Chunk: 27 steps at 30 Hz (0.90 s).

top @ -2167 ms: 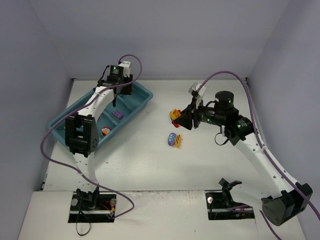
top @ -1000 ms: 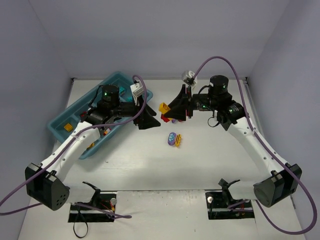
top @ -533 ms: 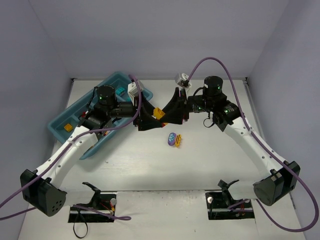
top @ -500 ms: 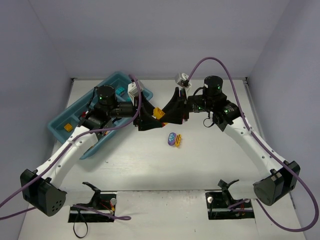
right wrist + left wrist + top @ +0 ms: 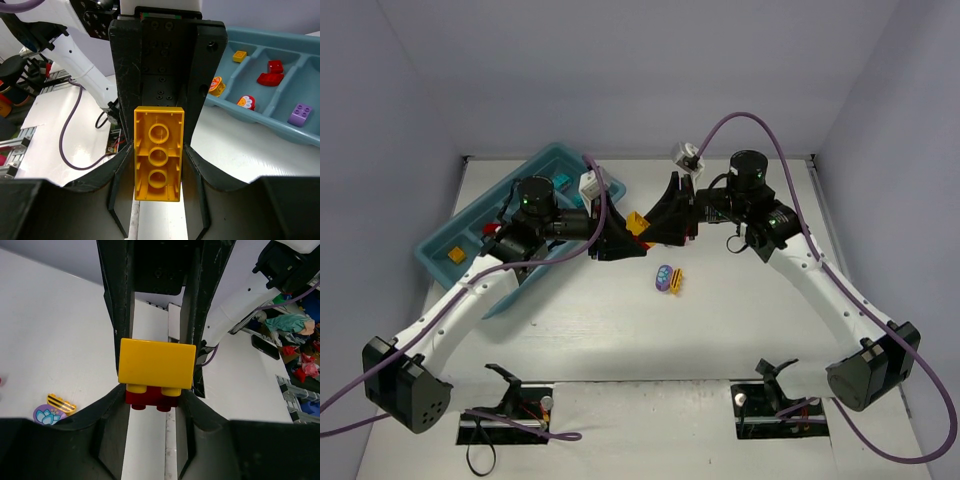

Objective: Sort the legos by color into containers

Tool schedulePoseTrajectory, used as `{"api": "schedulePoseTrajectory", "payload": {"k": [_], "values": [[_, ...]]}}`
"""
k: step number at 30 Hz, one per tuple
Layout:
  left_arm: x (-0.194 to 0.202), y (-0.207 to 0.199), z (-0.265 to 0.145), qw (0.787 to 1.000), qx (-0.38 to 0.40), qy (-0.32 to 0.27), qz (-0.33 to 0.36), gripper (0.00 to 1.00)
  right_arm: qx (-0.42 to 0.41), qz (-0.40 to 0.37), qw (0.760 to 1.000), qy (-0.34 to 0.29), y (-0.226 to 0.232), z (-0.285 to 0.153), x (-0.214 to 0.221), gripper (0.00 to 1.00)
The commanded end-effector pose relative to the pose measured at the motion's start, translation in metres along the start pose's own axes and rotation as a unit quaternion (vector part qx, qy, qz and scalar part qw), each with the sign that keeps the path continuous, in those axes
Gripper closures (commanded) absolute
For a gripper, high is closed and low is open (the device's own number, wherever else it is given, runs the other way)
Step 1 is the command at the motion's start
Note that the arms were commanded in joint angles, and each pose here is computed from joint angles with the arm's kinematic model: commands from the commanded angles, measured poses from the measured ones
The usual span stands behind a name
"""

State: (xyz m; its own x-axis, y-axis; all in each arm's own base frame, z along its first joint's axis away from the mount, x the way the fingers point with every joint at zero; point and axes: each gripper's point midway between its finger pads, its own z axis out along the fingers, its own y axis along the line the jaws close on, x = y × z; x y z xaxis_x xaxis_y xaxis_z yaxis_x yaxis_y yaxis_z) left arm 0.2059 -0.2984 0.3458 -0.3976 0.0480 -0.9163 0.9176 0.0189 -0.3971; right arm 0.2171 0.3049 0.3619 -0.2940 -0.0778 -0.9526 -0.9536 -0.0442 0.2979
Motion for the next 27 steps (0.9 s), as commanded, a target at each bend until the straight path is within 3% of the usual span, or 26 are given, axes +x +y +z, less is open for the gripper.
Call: {"api": "schedulePoseTrajectory", "payload": {"k": [1,18,22,24,26,27], "values": [[-0.024,-0.019,-0.003,0.997,0.013,-0.035,0.064,1.00,-0.026,-0.072,0.997,-0.031,0.025,-0.004,-0.031,1.00],[0.015,0.005,-0.016,0.999,-0.047,-0.016,0.021,1.00,0.006,-0.070,0.997,-0.034,0.021,-0.014,-0.022,1.00],[0.022,0.042,-0.039,0.988,-0.155,-0.015,-0.014,1.00,0.041,-0.073,0.996,-0.036,0.011,-0.016,-0.020,1.00],[0.023,0.085,-0.075,0.959,-0.277,-0.032,-0.059,1.00,0.058,-0.070,0.995,-0.033,0.007,-0.018,-0.016,1.00],[0.028,0.122,-0.121,0.909,-0.399,-0.044,-0.109,1.00,0.088,-0.069,0.993,-0.033,-0.001,-0.022,-0.012,1.00],[0.029,0.147,-0.155,0.855,-0.502,-0.056,-0.117,1.00,0.095,-0.067,0.993,-0.032,-0.003,-0.023,-0.010,1.00]]}}
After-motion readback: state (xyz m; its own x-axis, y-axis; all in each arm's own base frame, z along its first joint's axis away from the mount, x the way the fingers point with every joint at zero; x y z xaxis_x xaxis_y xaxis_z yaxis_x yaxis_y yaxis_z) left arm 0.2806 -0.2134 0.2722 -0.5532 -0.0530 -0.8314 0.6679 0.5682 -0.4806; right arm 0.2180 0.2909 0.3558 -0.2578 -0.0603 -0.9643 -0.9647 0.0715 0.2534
